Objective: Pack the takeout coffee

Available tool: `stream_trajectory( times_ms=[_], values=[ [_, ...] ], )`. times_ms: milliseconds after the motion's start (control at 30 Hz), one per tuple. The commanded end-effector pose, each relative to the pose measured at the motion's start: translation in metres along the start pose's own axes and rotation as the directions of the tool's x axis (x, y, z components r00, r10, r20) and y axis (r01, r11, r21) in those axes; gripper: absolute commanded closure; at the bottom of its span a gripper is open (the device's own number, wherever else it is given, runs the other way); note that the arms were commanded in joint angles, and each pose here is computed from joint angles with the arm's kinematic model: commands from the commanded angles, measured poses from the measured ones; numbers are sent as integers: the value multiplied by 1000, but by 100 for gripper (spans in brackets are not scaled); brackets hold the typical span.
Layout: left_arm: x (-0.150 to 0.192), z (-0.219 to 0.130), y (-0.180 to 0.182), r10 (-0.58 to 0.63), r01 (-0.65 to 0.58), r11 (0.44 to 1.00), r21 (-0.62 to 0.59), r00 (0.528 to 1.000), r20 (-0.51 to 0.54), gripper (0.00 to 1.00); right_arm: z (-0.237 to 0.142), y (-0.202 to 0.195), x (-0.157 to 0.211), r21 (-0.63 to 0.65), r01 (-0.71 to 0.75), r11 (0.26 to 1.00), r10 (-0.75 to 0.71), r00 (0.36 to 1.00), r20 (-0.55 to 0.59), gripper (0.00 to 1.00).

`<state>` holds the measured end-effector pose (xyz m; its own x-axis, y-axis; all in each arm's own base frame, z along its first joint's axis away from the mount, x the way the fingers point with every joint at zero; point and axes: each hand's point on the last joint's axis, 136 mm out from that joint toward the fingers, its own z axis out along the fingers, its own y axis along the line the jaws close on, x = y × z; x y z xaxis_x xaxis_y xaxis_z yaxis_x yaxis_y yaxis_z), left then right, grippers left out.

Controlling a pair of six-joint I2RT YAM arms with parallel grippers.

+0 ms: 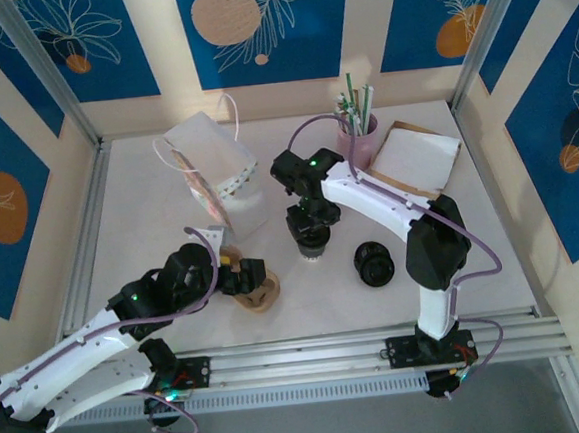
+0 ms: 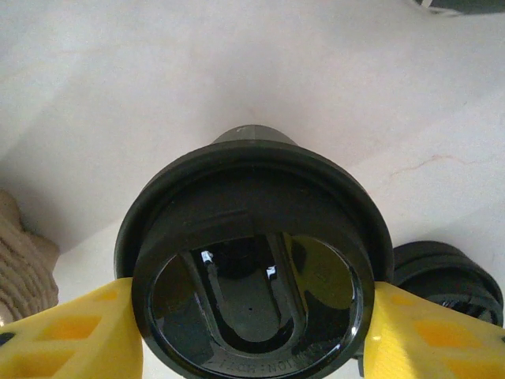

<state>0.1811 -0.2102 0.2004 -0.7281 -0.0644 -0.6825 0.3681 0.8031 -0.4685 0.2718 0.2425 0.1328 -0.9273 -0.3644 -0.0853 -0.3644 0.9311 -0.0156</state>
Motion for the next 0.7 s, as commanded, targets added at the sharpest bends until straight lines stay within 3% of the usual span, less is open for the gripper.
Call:
stream_trajectory(
  times_ms=[0,400,533,667],
  values=[
    [-1,-1,0,-13,13,1000,19,1000,9,0,4,6,42,-20,15,1000,-18,987,-162,41],
    [1,-3,0,-27,26,999,31,1000,13,0,11,4,61,15,19,1000,-16,983,-181,39],
    [0,-2,-1,-27,27,999,32,1000,13,0,0,4,57,13,19,1000,-17,988,-156,28],
    [0,-1,-2,-27,27,999,35,1000,12,0,-13,7,51,-9,13,1000,-14,993,-117,26]
  ],
)
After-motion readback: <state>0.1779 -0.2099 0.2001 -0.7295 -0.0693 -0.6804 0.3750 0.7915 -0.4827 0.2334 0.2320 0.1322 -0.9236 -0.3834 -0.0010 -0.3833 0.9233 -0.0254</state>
